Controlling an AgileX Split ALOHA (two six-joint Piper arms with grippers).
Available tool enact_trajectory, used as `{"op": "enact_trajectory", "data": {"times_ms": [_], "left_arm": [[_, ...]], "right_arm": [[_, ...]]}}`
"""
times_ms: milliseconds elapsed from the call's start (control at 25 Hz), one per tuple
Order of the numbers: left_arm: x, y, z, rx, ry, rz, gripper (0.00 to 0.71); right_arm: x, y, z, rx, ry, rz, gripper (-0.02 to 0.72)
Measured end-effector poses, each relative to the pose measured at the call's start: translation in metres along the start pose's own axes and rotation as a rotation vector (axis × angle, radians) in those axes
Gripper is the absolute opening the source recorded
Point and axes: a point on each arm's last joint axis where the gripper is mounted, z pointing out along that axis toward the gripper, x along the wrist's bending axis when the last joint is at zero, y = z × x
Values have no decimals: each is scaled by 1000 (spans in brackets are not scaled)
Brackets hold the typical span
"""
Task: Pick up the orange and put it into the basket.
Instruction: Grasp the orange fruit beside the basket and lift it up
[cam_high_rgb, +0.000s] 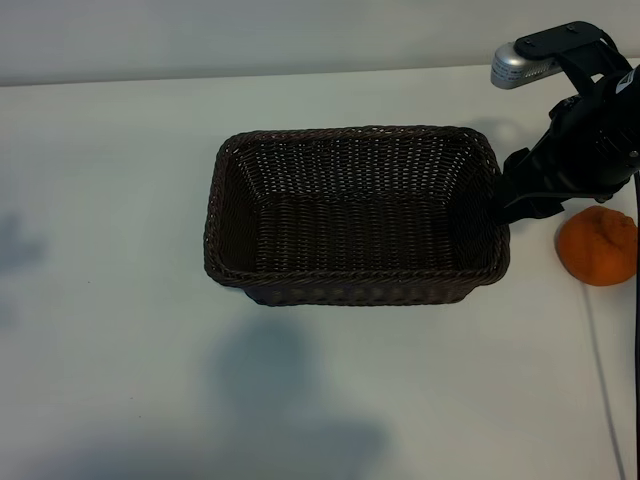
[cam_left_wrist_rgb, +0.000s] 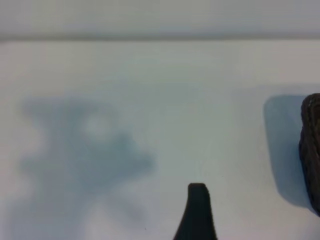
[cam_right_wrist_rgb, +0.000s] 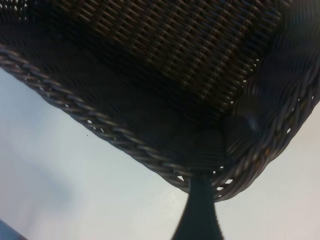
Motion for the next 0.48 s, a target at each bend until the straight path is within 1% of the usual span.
{"op": "enact_trajectory", "data": {"times_ms": [80,160,200,320,360,480], "left_arm": [[-2,-25,-8,-2,12,5,596],[-4,-50,-20,-29,20,7,596],[-6,-62,-22,-32,17,3,596],[-10,-95,-27,-83,-14,8,596],[-10,-106,-23,-69,-27,13,596],[-12,-133,-24,-39,-51,19,596]], "right_arm": [[0,0,0,0,0,0,548],[0,0,0,0,0,0,548],[0,0,0,0,0,0,548],[0,0,0,0,0,0,548],[0,0,0,-1,0,0,548],[0,1,0,-6,-2,0,548]]}}
